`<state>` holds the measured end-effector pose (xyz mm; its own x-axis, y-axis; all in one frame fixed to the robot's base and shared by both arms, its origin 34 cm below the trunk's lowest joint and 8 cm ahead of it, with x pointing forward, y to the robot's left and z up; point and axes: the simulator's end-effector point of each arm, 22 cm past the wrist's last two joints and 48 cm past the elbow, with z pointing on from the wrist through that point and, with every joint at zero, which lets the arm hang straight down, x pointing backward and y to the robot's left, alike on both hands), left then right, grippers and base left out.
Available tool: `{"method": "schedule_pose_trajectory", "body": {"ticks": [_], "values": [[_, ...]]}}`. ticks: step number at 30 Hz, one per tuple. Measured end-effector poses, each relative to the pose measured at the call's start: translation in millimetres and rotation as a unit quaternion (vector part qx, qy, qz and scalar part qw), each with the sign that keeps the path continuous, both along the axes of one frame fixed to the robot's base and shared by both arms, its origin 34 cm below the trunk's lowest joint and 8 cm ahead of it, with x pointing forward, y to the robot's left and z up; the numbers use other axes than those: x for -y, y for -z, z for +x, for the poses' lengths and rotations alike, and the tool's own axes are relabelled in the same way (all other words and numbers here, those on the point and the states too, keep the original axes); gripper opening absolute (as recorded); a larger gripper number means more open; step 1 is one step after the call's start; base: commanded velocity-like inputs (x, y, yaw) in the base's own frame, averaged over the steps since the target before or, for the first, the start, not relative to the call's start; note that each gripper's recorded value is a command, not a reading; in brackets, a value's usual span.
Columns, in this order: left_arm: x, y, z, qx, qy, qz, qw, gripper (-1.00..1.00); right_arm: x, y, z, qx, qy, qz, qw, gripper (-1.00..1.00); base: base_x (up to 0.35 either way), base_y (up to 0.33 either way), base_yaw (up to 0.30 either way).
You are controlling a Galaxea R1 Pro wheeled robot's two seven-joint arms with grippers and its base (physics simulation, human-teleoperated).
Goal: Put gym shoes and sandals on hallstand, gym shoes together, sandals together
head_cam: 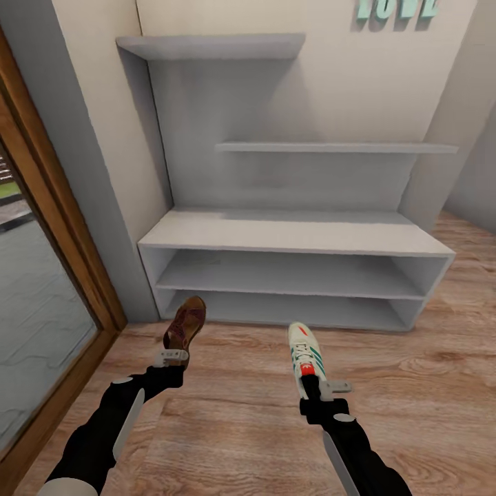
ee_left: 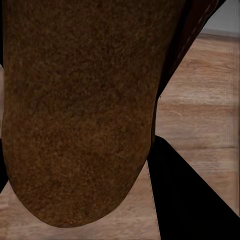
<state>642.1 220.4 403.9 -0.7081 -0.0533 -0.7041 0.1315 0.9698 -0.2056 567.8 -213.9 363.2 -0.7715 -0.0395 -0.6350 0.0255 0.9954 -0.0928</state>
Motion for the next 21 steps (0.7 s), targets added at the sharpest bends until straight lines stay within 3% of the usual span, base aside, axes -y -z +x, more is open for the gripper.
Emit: {"method": "schedule_pose_trajectory", "body": {"ticks": [14, 21], "values": [[0.8, 0.9, -0.4, -0.001, 0.0, 0.001, 1.0, -1.0, -1.1, -0.6, 0.8, 0.002, 0.0, 0.002, 1.0, -1.0, 0.0, 0.001, -0.024], [-7.6, 11.2, -4.4, -0.013, -0.013, 0.013, 0.9997, -1.0, -8.5, 1.3, -1.2, -0.003, 0.021, 0.049, 0.9986, -1.0, 0.0, 0.0, 0.0]]}}
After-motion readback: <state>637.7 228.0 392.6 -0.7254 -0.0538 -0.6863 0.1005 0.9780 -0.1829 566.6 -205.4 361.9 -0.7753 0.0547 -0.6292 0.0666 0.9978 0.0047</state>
